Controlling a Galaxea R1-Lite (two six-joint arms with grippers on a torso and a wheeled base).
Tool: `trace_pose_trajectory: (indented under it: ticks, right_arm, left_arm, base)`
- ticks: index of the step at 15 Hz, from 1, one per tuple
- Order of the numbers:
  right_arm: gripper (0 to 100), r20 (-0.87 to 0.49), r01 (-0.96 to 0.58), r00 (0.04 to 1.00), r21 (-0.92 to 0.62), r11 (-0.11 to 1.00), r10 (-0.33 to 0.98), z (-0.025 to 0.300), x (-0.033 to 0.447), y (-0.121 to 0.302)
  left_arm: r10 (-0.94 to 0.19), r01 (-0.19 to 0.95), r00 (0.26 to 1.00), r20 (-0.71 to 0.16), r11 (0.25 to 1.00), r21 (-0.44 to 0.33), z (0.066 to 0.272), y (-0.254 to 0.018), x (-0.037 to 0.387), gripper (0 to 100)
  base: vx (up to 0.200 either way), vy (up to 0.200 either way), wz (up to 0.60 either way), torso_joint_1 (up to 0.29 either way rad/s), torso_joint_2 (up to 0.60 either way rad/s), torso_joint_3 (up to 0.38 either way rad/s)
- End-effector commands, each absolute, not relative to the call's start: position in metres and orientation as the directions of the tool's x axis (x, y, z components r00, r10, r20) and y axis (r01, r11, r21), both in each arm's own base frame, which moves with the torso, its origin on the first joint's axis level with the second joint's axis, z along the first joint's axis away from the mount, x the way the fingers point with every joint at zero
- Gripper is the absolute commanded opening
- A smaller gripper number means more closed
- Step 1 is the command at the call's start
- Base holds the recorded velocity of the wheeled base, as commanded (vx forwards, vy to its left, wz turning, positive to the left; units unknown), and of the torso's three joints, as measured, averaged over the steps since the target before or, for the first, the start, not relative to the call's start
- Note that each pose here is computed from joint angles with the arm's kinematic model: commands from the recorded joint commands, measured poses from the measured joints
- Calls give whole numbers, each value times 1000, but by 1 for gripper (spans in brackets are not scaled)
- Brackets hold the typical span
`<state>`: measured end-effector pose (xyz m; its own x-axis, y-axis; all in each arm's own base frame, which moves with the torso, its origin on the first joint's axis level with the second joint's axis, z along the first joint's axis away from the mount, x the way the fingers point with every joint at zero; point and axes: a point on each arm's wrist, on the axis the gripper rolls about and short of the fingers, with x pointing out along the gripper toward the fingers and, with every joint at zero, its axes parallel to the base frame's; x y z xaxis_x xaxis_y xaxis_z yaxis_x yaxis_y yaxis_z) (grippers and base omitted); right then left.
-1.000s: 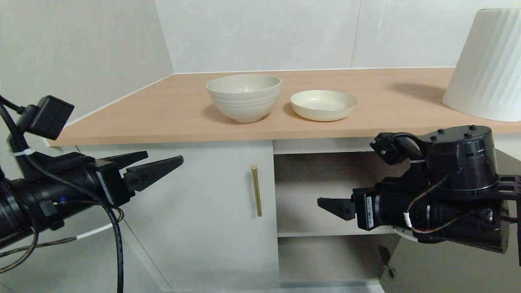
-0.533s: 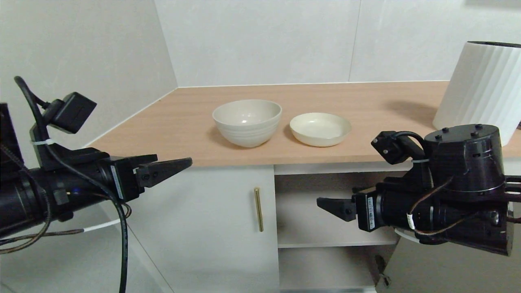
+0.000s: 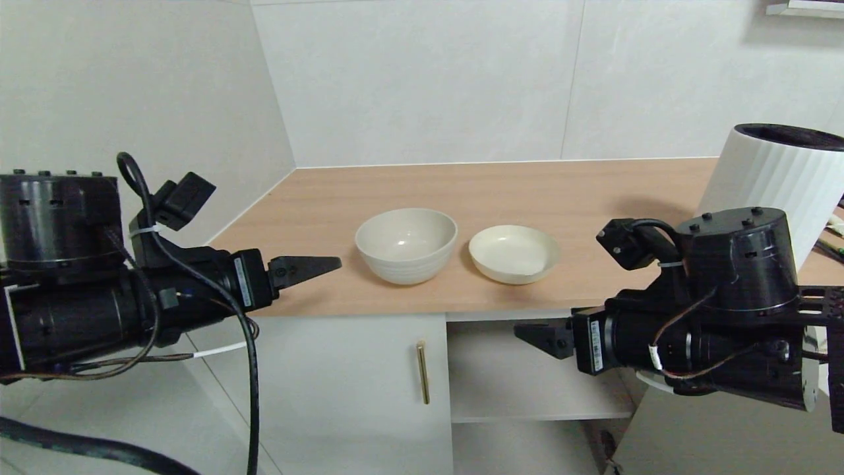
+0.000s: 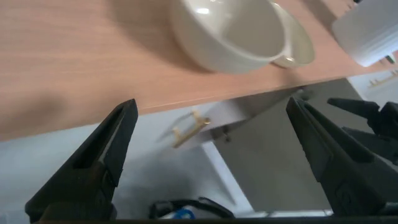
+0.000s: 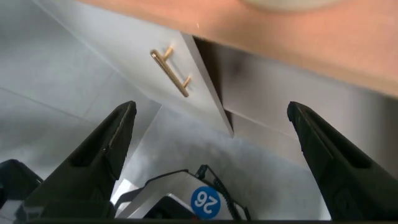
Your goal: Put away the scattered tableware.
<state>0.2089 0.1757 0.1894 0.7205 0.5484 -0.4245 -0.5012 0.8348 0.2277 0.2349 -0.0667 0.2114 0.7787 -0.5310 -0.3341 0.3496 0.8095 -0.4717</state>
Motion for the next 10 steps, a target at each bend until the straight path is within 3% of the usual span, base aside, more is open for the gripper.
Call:
trace_pose_trajectory:
  ticks: [1,3,5,7,10]
  right_arm:
    - [100,-439,-496,716,226,838,542,185,212,178]
    - [100,-441,-489,720,226,842,536,184,214,176]
    - [100,-449,-479,722,224,849,526,182,218,176]
    - [100,-444,-471,730,225,853,520,180,222,175]
    - [100,-432,-460,744,222,859,510,174,230,178]
  left_arm:
    - [-529,324,758,-381,813,-484,198,-71,247,100]
    - [-531,305,755,-383,803,-512,197,-73,251,100]
    - [-544,238,747,-382,756,-610,198,-80,259,100]
    - [-539,191,745,-393,737,-649,195,-83,268,100]
    - [-535,130,739,-409,709,-694,189,-86,279,100]
  base:
    - [0,0,0,203,-486,-281]
    - [0,0,0,205,-486,-276]
    - [0,0,0,222,-500,-286]
    - [0,0,0,220,-500,-278]
    - [0,0,0,79,-167,-92]
